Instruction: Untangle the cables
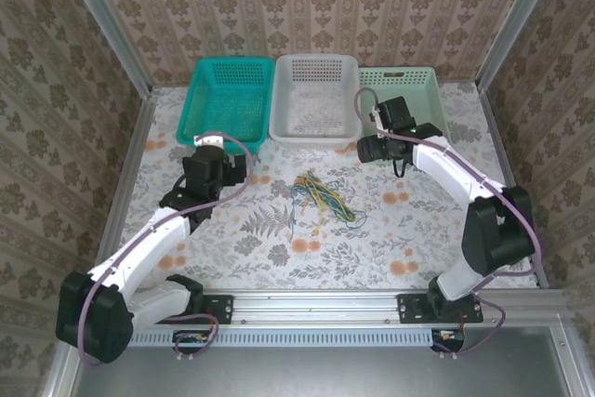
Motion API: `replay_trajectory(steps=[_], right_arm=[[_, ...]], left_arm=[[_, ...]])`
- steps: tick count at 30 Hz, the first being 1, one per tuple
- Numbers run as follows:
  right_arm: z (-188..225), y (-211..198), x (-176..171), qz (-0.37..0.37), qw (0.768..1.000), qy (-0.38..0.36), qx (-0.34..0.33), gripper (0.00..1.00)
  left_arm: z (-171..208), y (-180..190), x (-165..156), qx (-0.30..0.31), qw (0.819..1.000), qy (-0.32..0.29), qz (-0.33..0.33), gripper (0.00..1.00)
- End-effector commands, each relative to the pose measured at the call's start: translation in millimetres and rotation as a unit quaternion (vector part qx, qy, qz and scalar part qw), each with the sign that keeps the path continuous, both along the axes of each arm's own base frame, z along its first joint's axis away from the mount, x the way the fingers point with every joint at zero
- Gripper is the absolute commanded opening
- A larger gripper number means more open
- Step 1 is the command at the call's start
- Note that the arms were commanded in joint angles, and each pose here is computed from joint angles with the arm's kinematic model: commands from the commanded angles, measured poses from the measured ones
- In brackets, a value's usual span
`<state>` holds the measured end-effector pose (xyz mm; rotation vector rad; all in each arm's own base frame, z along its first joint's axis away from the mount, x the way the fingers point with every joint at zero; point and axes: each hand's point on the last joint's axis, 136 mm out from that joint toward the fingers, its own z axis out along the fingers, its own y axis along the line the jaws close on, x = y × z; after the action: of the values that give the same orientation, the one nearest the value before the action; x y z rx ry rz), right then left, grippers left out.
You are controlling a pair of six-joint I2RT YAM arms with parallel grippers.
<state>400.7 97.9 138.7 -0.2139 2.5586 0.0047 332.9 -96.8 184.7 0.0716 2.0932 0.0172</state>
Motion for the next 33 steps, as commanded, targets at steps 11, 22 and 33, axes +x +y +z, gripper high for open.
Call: replay_trajectory(steps=[11,22,33], right_arm=[[-29,14,30,0.02,0.997,0.036,-0.071,0.73],[-52,-4,38,-0.004,0.993,0.066,-0.098,0.33],[-51,-47,7,-0.063,0.992,0.081,-0.08,0.18]], left_arm=[[8,-45,-1,-0.004,0.996,-0.003,-0.089,1.0],[6,-46,-3,0.003,0.996,-0.001,-0.086,1.0],[-1,-47,-3,0.006,0.996,0.004,-0.084,1.0]])
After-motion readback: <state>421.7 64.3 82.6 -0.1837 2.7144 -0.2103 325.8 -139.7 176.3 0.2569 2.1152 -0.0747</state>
